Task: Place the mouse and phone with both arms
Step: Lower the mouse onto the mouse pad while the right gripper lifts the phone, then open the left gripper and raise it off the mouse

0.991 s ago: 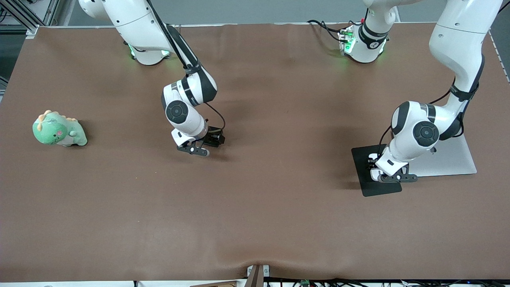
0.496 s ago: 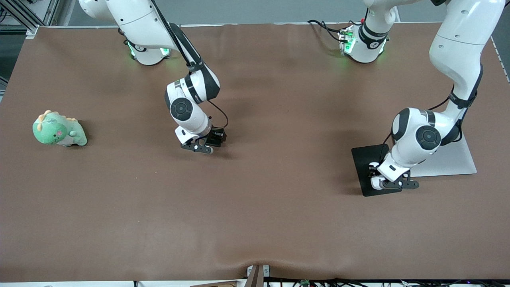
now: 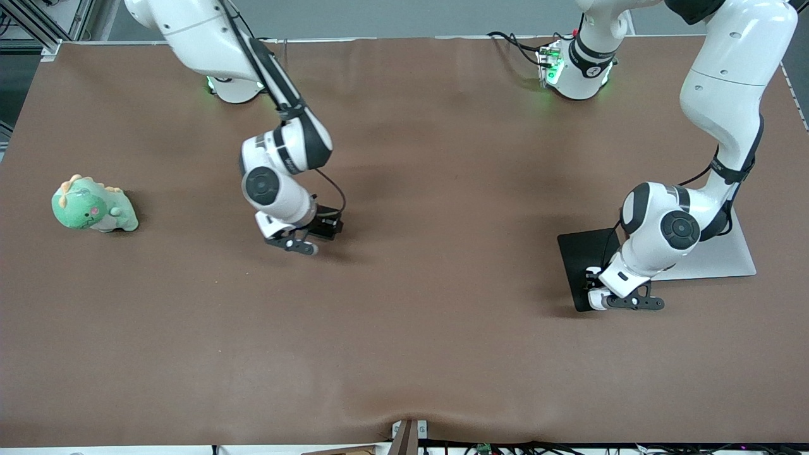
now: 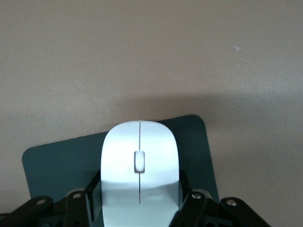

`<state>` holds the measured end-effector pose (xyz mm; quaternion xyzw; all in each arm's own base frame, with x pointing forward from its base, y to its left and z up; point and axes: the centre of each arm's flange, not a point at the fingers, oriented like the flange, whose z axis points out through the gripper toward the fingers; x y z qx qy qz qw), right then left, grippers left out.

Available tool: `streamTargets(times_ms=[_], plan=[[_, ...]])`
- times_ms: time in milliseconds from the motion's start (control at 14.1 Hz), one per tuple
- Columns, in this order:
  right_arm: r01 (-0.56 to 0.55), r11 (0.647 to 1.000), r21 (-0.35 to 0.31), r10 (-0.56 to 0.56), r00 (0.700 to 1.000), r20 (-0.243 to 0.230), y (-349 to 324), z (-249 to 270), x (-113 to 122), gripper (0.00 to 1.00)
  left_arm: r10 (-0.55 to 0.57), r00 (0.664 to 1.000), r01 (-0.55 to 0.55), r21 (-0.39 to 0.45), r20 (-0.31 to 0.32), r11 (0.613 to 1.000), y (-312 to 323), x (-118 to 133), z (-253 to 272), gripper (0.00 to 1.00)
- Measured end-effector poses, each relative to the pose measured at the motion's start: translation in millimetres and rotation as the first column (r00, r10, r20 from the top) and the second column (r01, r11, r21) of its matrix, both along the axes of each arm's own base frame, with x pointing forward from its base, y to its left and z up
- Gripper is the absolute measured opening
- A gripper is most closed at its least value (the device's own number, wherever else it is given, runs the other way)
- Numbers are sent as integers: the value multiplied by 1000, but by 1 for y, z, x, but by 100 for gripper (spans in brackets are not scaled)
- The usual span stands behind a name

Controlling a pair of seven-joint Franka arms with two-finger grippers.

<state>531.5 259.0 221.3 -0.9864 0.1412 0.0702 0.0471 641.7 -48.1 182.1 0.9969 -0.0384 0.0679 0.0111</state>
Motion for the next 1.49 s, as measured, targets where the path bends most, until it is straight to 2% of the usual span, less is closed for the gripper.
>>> streamTargets(times_ms=[212, 354, 566, 708, 920, 1062, 1345, 1487], plan=[[16, 1000, 19, -15, 1000, -9, -75, 18, 27, 79, 2, 1000, -2, 0, 11, 1000, 1, 4, 4, 98], [35, 999, 2, -35, 999, -7, -114, 16, 36, 79, -1, 1000, 1, 2, 18, 1000, 0, 7, 12, 100], [3, 996, -89, -2, 1000, 10, -165, 16, 45, 79, -17, 1000, 16, 20, 17, 1000, -9, 10, 51, 100], [-40, 995, -94, 41, 999, 6, -205, 15, 45, 79, -26, 1000, 25, 41, 17, 999, -15, 9, 87, 100], [-107, 992, -70, 106, 994, -17, -283, 5, 34, 79, -18, 1000, 18, 79, -2, 997, -15, 1, 145, 100], [-124, 991, -51, 122, 992, -34, -327, -5, 19, 79, 24, 1000, -23, 62, -9, 998, -17, -8, 192, 100], [-144, 989, -47, 143, 990, -21, -352, -25, -21, 79, 102, 994, -101, 51, -26, 994, -6, -43, 288, 100], [-145, 988, -56, 144, 989, -15, -357, -40, -42, 79, 88, 995, -86, 53, -49, 995, 4, -64, 325, 100]])
